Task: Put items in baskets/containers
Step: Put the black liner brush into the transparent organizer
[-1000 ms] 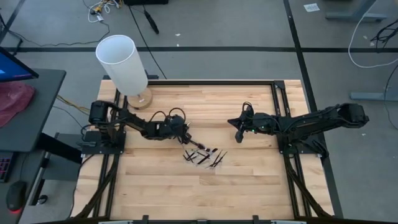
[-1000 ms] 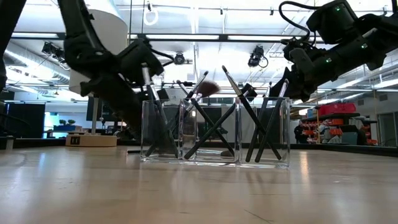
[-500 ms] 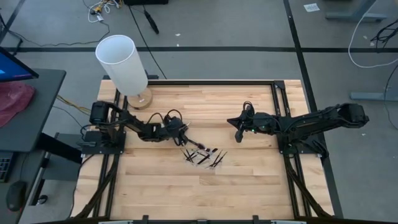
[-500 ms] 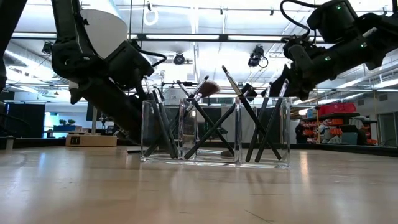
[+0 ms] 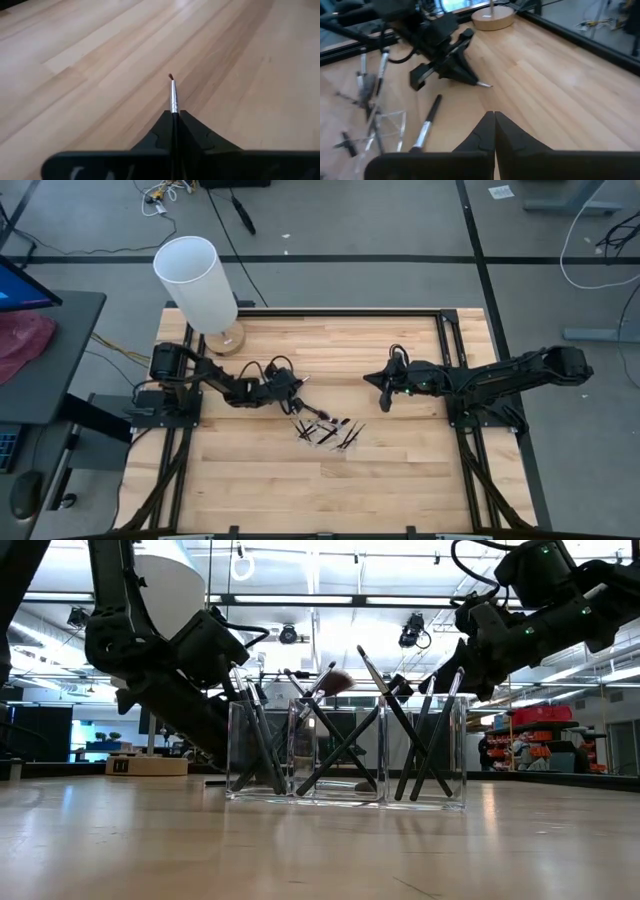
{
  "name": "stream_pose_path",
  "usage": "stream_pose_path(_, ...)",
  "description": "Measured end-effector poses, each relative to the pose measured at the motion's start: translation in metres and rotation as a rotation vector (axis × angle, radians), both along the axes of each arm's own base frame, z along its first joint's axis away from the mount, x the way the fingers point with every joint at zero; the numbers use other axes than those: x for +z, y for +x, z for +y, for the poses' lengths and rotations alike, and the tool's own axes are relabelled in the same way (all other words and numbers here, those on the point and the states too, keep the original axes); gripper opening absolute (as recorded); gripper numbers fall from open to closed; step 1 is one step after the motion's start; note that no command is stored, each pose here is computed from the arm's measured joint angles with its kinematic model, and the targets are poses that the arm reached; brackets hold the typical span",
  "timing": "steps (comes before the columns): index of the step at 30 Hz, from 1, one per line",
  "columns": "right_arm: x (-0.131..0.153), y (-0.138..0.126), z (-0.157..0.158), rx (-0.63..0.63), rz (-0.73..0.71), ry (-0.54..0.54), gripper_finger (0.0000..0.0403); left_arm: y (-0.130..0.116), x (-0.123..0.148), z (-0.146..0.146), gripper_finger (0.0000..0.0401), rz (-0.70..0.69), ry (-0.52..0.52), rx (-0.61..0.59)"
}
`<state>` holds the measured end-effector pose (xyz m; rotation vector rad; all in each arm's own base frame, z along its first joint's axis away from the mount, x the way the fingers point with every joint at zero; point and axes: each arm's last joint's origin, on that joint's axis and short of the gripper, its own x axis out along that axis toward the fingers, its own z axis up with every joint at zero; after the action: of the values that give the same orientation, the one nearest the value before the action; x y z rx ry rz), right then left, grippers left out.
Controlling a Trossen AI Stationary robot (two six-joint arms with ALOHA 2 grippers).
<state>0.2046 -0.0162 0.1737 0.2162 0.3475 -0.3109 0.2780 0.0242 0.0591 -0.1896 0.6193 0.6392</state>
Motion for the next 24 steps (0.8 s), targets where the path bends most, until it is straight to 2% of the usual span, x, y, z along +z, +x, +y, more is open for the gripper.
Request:
stream_pose_path(8,0.000,0.001,0.002,0.074,-0.003,0.030,0.0003,0.002,0.012,0.001,0.0014,-0.040,0.000,-0.061)
stream_pose_path(12,0.001,0.001,0.002,0.075,-0.013,0.029,0.0003,0.001,0.028,0.004,0.0014,-0.055,0.034,-0.089)
stream_pose_path(24,0.004,0.002,0.002,0.068,-0.042,0.024,0.0003,0.000,0.085,0.010,0.0014,-0.223,0.161,-0.098)
